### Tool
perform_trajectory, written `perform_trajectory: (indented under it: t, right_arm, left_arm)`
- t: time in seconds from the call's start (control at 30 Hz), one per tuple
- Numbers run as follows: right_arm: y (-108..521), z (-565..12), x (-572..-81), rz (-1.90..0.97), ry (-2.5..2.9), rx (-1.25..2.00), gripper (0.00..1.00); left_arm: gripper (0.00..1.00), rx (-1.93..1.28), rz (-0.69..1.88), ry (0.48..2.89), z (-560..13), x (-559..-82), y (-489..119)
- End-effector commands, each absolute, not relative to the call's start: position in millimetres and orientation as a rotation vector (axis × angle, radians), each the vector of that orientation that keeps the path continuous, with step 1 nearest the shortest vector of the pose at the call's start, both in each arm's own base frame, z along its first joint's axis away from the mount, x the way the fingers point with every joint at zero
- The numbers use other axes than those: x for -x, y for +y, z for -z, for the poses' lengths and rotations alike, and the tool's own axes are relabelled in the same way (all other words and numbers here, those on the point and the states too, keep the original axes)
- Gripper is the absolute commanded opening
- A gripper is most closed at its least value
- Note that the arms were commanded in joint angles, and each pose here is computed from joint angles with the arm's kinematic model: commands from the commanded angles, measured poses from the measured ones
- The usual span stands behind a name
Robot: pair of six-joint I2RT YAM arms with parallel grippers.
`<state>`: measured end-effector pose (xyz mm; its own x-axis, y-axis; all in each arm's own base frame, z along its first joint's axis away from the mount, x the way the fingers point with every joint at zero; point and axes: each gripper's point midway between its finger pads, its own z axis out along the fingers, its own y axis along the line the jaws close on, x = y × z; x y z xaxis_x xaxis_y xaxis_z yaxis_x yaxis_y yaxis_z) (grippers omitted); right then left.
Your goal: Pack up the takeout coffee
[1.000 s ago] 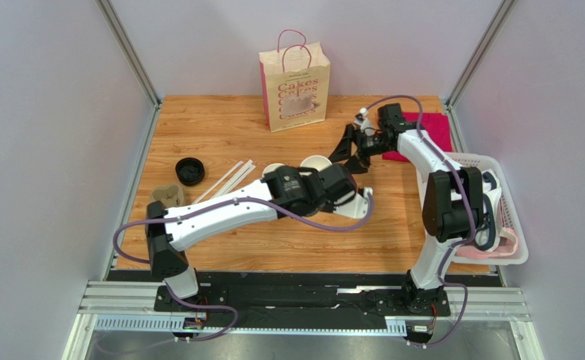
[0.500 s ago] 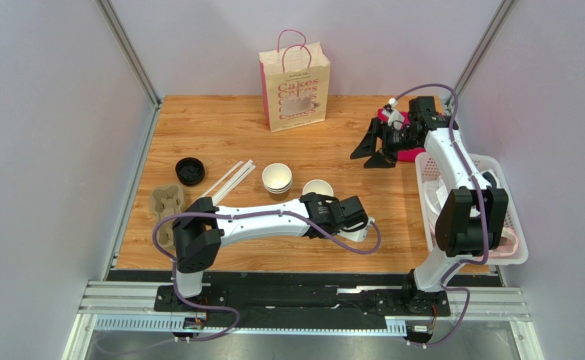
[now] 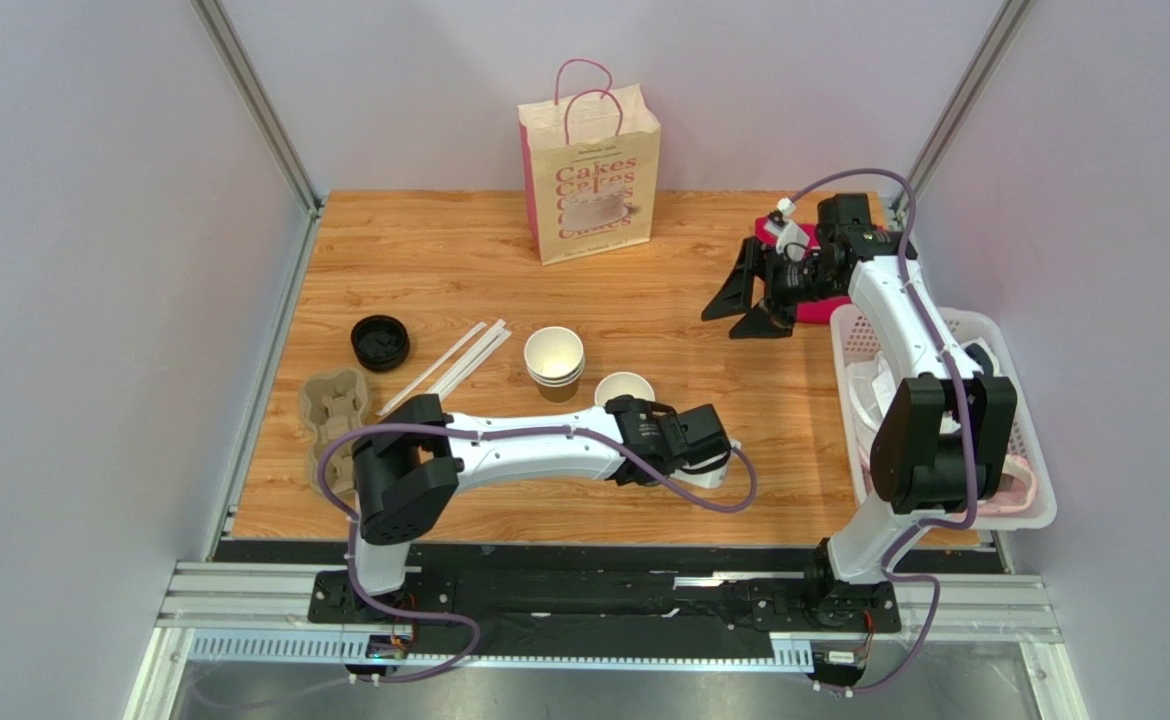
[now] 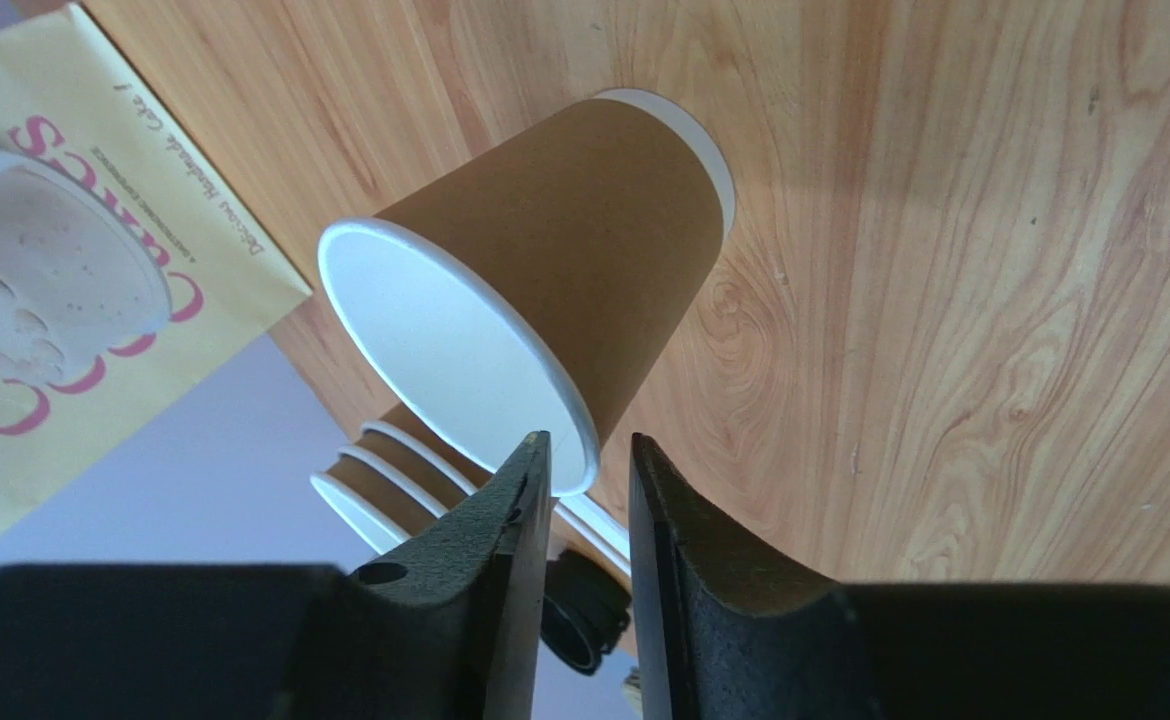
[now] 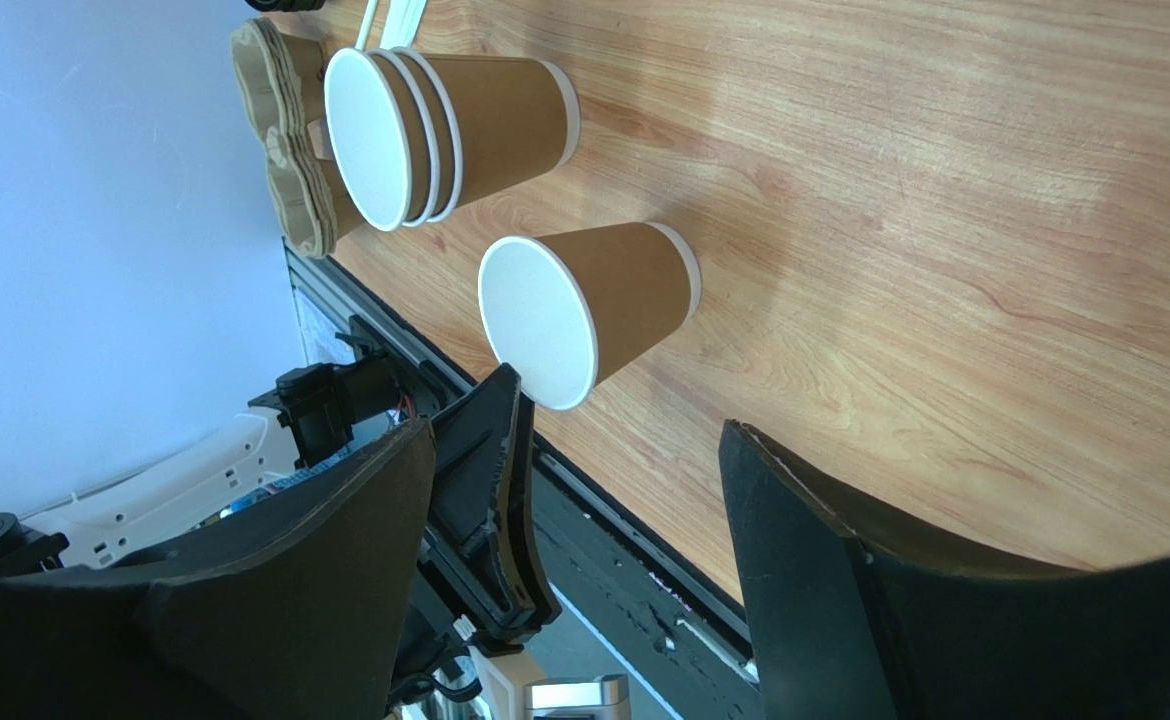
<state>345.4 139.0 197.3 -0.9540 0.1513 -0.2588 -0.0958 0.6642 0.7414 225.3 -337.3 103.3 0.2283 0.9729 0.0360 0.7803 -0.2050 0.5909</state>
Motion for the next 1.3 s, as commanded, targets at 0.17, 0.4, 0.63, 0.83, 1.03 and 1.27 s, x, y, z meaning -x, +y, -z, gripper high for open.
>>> perform_trajectory:
  t: [0.17, 0.4, 0.63, 0.83, 1.03, 1.27]
  right_arm:
    - [140.8, -212.5, -343.4, -1.182, 2.537, 0.016, 0.74]
    - [143.1, -216.0, -341.4, -1.206, 2.521, 0.032, 0.74]
    - [146.5, -212.3, -341.0, -1.253, 2.523, 0.027, 0.74]
    - [147.7, -206.5, -340.9, -1.275, 2.537, 0.020, 0.74]
    - [149.2, -200.8, -339.1, -1.303, 2.550, 0.018, 0.74]
    - [149.9, -201.1, -339.0, -1.315, 2.551, 0.025, 0.74]
  left_arm:
    - [0.75, -1.976, -0.249, 1.686, -189.8, -196.5, -333.9]
    - [0.86, -1.811, 0.244, 1.806, -252.0, -215.6, -296.8]
    - [0.86, -1.684, 0.372, 1.670, -254.7, -264.1, -246.0]
    - [0.82, -1.749, 0.365, 1.539, -221.9, -283.9, -244.5]
    - [0.78, -1.802, 0.344, 1.535, -182.8, -303.1, -253.1]
    - [0.71, -1.906, 0.343, 1.561, -129.9, -311.9, -254.7]
